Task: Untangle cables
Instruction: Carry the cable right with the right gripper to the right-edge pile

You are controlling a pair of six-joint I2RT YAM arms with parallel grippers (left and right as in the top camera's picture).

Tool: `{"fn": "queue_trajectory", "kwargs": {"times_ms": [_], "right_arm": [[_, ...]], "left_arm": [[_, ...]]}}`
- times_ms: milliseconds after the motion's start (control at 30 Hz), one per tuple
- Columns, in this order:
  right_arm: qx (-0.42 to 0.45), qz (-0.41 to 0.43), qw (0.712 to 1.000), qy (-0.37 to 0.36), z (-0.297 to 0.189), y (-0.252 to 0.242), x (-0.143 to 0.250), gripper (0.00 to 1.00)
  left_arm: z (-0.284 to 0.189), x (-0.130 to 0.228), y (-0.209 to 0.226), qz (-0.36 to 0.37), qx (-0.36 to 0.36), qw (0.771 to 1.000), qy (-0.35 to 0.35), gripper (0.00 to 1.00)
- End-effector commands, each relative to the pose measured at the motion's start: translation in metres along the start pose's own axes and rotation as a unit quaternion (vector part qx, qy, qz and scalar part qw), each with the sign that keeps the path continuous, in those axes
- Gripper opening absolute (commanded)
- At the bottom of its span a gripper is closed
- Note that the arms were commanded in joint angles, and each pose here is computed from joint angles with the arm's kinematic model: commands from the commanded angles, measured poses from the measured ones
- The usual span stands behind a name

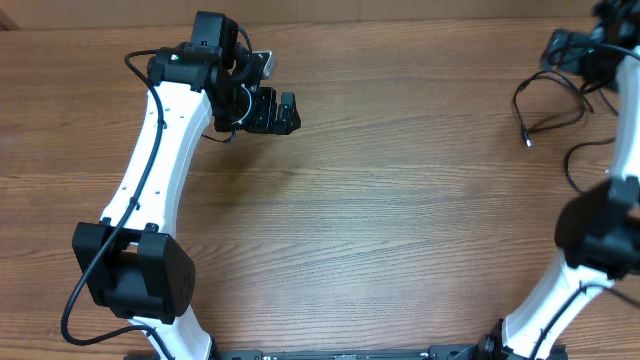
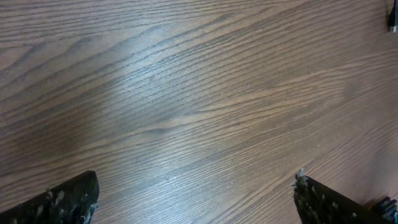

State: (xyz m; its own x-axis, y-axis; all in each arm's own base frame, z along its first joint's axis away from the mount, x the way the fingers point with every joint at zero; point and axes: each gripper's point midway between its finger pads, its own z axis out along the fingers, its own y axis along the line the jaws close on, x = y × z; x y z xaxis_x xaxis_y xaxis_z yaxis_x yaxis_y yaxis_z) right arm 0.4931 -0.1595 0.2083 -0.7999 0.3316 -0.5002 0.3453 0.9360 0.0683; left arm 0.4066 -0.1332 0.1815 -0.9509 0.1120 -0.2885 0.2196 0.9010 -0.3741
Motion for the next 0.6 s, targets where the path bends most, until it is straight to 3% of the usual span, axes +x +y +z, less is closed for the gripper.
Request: {"fn": "queue_trajectory", "kwargs": {"times_ms": [0,267,567], "right_arm": [[-0.006,0.015,0.995,-0.097,-0.093,0.011,-0.028,1.00],[-0.080,-0.020,0.986,-0.145,-0.191,0.059,-0.006,1.00],[-0.111,-0.066,0.990,-0.046,-0.210,0.100,0.065,1.00]], "left_arm": [[0.000,-0.003,-0.001,0.003,-0.001,1.000,-0.003,1.00],[0.000,-0.003,-0.001,0.003,-0.001,1.000,-0.003,1.00],[0.000,-0.003,-0.001,0.003,-0.001,1.000,-0.003,1.00]]}}
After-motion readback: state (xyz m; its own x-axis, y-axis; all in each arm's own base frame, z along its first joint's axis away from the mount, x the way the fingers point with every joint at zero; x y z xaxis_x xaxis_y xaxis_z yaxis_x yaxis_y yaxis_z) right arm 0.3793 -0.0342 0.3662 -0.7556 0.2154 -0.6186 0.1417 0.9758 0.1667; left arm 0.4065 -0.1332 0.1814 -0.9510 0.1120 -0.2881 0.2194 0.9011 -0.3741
